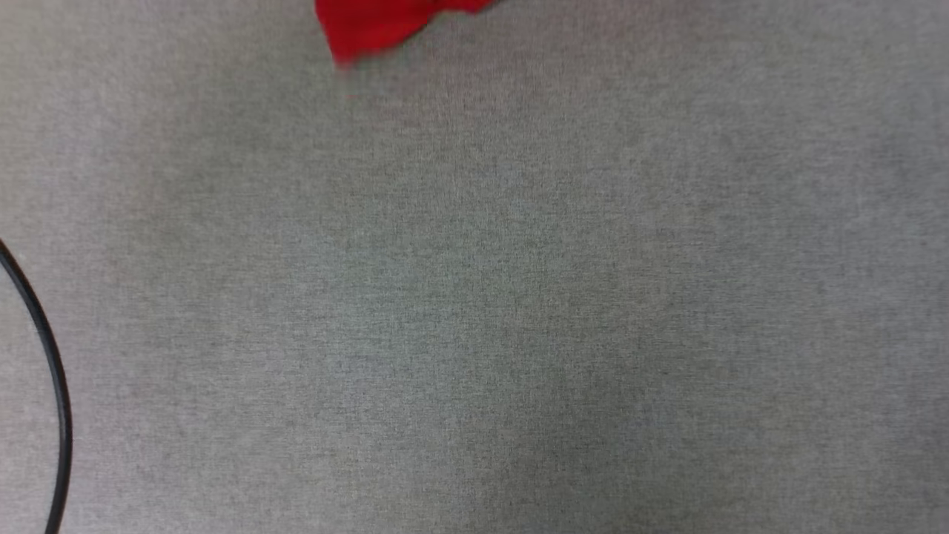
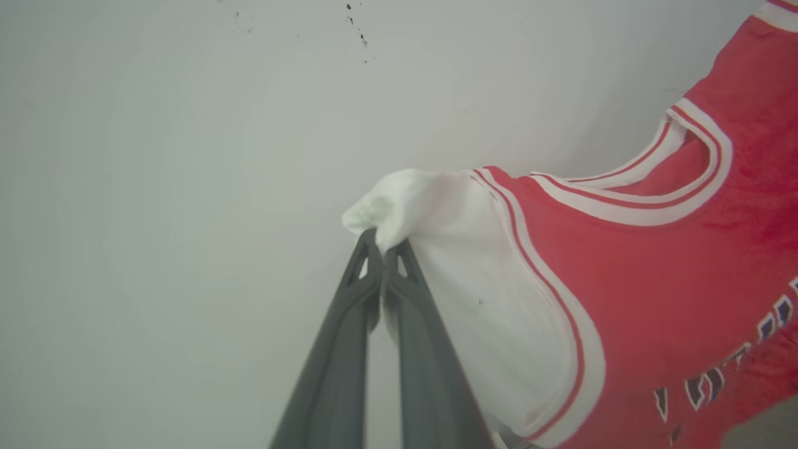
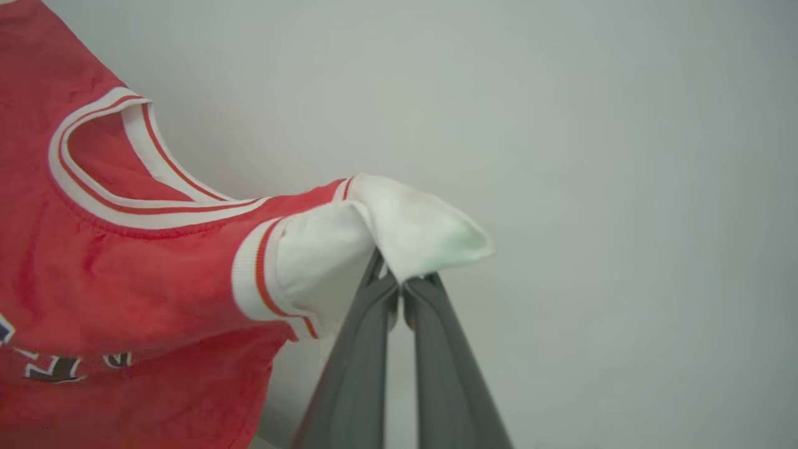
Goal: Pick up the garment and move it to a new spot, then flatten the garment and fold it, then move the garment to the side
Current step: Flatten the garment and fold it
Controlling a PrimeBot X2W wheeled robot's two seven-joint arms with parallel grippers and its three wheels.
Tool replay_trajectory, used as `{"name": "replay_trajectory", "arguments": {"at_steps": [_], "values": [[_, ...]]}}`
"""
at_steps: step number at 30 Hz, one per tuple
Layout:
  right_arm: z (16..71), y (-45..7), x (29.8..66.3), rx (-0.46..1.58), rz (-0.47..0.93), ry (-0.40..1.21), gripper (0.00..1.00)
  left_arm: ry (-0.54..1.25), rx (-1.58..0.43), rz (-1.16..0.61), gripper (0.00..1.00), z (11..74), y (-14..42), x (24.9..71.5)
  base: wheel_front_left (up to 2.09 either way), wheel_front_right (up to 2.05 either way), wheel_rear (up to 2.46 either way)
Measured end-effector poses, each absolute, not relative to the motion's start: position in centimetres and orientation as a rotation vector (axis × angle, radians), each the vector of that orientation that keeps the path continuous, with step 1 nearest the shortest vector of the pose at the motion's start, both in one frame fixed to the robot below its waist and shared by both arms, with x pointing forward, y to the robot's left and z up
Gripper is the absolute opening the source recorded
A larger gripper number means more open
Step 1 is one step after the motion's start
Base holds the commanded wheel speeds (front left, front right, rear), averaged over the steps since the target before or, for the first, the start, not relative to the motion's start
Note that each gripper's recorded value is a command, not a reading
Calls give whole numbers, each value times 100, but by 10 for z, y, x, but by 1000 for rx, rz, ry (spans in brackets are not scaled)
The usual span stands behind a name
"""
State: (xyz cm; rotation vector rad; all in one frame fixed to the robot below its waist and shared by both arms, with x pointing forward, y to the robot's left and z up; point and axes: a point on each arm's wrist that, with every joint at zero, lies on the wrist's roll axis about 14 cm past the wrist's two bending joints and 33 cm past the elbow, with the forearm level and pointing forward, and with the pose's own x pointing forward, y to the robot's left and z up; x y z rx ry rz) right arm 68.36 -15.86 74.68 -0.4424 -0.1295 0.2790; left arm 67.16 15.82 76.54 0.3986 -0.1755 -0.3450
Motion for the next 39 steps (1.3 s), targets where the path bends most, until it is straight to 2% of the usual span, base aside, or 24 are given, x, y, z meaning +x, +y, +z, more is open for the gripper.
{"name": "replay_trajectory", "arguments": {"at_steps": [6,14,18,23,30,39], "values": [[756,-157,711,-465,241,-196,0,-272,382,-307,0,783,161,693,0,0,0],[776,-147,726,-457,228,-286,0,-315,378,-286,0,789,163,707,0,0,0],[752,-139,733,-467,251,-251,0,-290,363,-289,0,770,164,714,0,0,0],[693,-133,735,-514,297,-146,0,-209,332,-301,0,720,171,718,0,0,0],[631,-116,714,-456,390,-59,0,-111,274,-352,0,658,169,699,0,0,0],[552,-104,645,-403,516,94,0,35,188,-402,0,574,175,635,0,0,0]]}}
